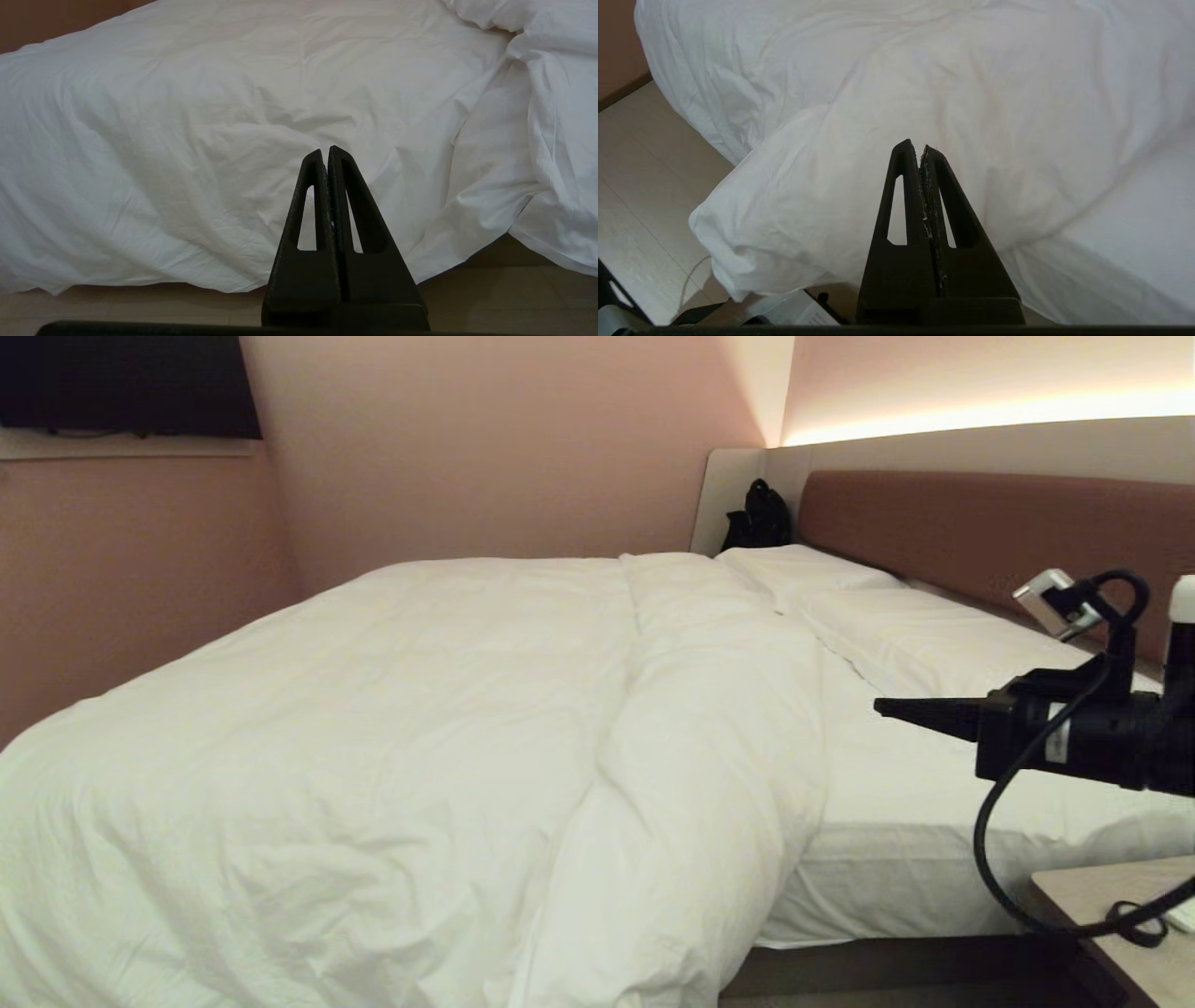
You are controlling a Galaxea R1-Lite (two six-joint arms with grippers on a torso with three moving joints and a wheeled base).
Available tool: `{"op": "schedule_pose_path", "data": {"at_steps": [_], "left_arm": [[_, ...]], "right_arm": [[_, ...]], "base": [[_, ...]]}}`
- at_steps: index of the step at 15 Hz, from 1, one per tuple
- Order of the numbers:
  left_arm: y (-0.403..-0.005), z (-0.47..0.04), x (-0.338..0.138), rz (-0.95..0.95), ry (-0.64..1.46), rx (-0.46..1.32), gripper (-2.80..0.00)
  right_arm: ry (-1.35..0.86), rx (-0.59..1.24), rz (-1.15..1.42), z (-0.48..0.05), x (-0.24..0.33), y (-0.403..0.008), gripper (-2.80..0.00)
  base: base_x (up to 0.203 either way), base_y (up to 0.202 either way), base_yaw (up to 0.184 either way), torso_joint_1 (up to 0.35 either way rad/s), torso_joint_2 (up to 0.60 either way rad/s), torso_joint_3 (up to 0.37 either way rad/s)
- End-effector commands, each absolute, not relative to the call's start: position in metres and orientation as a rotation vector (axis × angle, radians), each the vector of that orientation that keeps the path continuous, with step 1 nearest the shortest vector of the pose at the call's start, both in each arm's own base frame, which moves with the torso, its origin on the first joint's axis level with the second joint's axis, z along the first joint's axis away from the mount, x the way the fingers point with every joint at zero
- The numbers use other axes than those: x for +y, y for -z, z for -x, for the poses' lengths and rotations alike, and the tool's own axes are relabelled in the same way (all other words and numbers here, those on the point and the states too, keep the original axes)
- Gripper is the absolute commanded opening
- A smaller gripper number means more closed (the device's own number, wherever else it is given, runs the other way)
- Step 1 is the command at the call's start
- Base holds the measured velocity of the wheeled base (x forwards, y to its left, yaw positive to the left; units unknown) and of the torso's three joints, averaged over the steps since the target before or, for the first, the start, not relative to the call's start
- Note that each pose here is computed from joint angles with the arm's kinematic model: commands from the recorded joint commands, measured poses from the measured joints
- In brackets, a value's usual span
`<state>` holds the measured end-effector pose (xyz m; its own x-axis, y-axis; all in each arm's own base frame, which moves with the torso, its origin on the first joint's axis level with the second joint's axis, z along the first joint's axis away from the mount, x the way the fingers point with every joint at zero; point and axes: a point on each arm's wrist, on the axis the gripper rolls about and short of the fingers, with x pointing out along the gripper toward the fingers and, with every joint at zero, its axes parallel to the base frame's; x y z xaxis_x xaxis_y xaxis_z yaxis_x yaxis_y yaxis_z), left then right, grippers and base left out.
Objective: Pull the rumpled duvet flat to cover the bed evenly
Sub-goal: Flatten the corners of the folded blanket
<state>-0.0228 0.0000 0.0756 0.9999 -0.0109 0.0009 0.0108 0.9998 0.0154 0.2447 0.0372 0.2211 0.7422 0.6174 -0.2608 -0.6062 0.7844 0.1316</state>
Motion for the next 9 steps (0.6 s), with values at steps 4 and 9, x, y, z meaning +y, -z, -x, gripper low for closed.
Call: {"op": "schedule_pose_path", "data": {"at_steps": [4, 9], "left_arm": [[-0.076, 0.023, 0.0, -0.015, 0.011, -0.002, -2.8], [-0.076, 0.023, 0.0, -0.015, 0.011, -0.002, -2.8]], "right_arm": [[-0.705, 0.351, 0.011, -0.287, 0.055, -0.187, -2.8], [-0.709, 0.386, 0.014, -0.303, 0.066, -0.165, -2.8]], "base": [[0.0, 0.0, 0.0, 0.0, 0.0, 0.0], [0.0, 0.0, 0.0, 0.0, 0.0, 0.0]]}}
